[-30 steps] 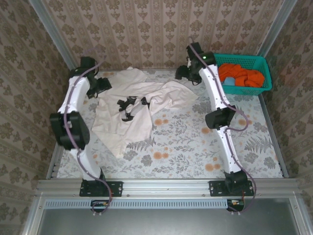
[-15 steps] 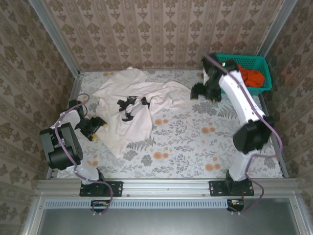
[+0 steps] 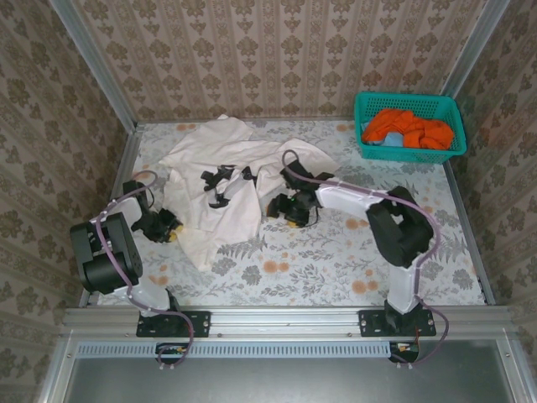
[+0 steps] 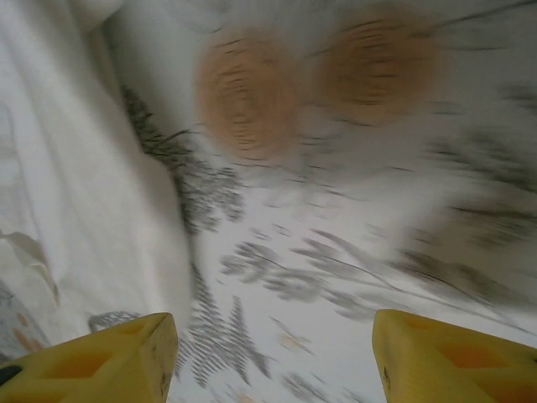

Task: Fold and stack the t-shirts

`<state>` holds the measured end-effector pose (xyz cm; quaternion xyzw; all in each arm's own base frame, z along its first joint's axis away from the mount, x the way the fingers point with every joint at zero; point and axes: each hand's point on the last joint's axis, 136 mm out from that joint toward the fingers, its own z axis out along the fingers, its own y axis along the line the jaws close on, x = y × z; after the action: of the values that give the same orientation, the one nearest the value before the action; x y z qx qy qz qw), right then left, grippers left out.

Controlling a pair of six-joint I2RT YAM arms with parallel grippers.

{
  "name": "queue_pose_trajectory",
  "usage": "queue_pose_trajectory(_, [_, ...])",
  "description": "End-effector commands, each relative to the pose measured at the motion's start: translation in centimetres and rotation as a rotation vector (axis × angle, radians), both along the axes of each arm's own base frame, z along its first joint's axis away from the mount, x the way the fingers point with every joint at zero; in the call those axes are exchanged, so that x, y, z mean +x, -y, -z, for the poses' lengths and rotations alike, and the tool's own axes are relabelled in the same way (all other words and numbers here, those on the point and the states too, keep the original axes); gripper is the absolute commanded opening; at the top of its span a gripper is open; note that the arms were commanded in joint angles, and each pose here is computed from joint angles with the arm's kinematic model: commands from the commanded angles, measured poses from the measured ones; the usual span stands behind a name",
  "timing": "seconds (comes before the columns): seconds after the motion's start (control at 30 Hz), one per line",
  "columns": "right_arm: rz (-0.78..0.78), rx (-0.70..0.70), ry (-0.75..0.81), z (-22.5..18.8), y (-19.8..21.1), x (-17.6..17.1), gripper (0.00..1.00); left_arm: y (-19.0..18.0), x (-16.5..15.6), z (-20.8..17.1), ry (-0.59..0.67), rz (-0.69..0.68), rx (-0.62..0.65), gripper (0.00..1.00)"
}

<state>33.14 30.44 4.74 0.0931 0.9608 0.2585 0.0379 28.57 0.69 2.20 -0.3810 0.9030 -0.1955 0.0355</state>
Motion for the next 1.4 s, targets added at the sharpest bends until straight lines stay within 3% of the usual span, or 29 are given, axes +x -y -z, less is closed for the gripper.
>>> queue_pose_trajectory(0.0, [-0.003, 0.116, 0.015, -0.8, -4.3, 1.7, 0.65, 0.1, -0.2, -0.3, 0.001, 0.005, 0.007, 0.06])
queue_pose_trajectory(0.03, [-0.018, 0.114, 0.012, -0.5, -4.9, 1.7, 0.65, -0.1, -0.2, -0.7, 0.005, 0.005, 0.020, 0.00])
queue_pose_trajectory(0.1, [-0.037, 0.124, -0.008, 0.3, -6.2, 1.5, 0.63, -0.4, -0.1, -1.7, 0.034, 0.000, 0.040, 0.00])
queue_pose_trajectory(0.3, [-0.044, 0.043, -0.024, 1.6, -7.1, 2.0, 0.20, -1.1, 0.5, -5.1, 0.125, -0.040, 0.091, 0.00])
queue_pose_trajectory(0.47, [-0.059, -0.183, 0.135, -3.6, -4.4, 3.0, 0.00, -1.4, 0.7, -6.7, 0.176, -0.067, 0.114, 0.00])
queue_pose_trajectory(0.57, [-0.140, -0.326, 0.278, -8.1, -4.9, 4.0, 0.03, -1.3, 0.3, -6.7, 0.180, -0.082, 0.111, 0.00])
queue_pose_trajectory(0.7, [-0.310, -0.448, 0.351, -9.6, -8.4, 4.8, 0.14, -1.7, -0.6, -6.3, 0.157, -0.100, 0.136, 0.00])
queue_pose_trajectory(0.83, [-0.411, -0.395, 0.301, -4.9, -11.7, 4.6, 0.21, -2.2, -1.5, -5.6, 0.116, -0.120, 0.159, 0.00])
queue_pose_trajectory(0.93, [-0.460, -0.338, 0.255, -2.7, -13.4, 3.8, 0.33, -2.2, -1.8, -5.1, 0.101, -0.126, 0.153, 0.00])
queue_pose_trajectory(1.03, [-0.465, -0.340, 0.312, -4.6, -13.3, 4.4, 0.51, -2.2, -1.8, -4.8, 0.090, -0.122, 0.144, 0.00])
queue_pose_trajectory(1.1, [-0.433, -0.320, 0.352, -6.7, -12.8, 5.3, 0.57, -2.2, -1.8, -4.9, 0.093, -0.123, 0.147, 0.00])
queue_pose_trajectory(1.37, [-0.324, -0.231, 0.345, -12.7, -8.9, 6.6, 0.60, -2.2, -1.4, -5.2, 0.102, -0.113, 0.147, 0.00])
